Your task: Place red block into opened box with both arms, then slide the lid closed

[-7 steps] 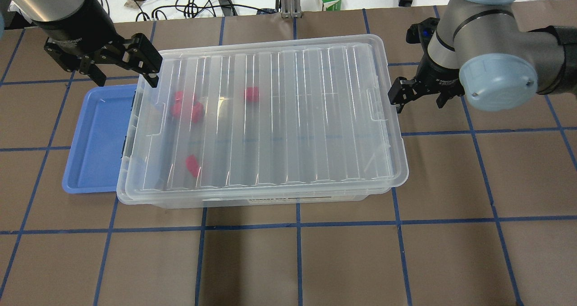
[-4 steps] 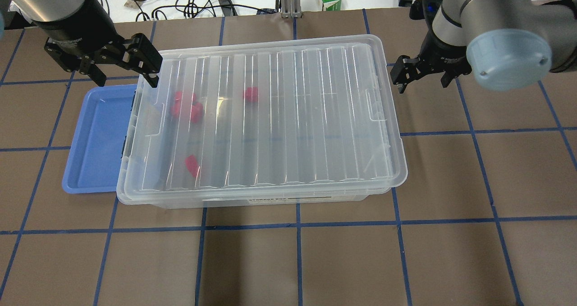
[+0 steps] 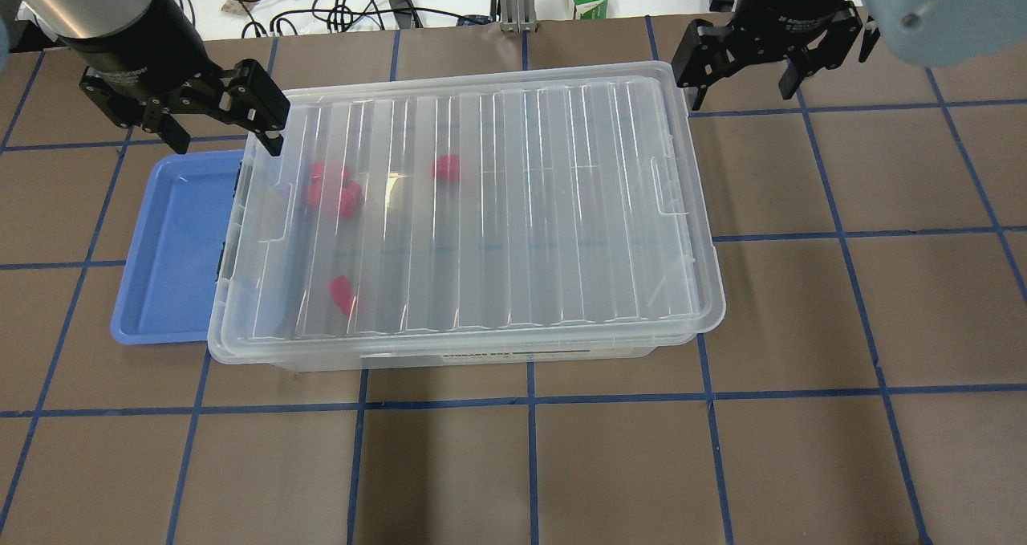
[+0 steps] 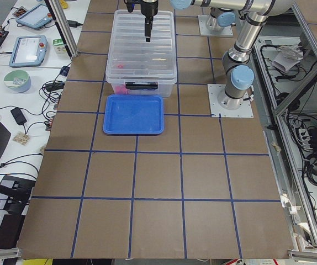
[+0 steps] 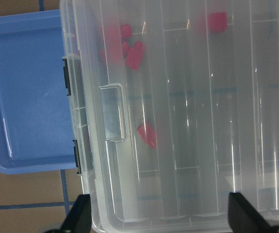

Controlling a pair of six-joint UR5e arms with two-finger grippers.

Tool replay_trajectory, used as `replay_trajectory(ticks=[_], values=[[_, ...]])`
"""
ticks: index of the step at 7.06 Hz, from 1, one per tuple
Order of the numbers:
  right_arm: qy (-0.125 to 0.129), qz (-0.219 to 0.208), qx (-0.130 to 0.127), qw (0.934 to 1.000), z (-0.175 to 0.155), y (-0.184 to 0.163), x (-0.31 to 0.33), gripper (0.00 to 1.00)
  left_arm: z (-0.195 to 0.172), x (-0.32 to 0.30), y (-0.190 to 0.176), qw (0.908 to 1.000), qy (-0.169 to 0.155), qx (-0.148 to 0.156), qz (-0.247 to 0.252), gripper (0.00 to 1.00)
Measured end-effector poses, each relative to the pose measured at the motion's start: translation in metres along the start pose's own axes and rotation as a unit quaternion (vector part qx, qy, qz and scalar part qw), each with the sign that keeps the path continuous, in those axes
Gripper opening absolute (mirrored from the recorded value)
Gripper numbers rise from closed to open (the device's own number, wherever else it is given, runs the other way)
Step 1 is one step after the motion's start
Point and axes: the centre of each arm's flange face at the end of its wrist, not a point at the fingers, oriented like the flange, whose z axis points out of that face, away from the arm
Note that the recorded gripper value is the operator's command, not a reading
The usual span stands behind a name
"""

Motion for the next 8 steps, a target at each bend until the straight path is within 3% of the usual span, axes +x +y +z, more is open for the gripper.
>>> replay_trajectory(ticks=[8], values=[[0.0, -0.002, 0.001, 1.0, -0.0038, 0.0118, -0.0089, 1.0, 0.0026, 0.0026, -0.0012, 1.0, -0.002, -0.005, 0.003, 1.0]])
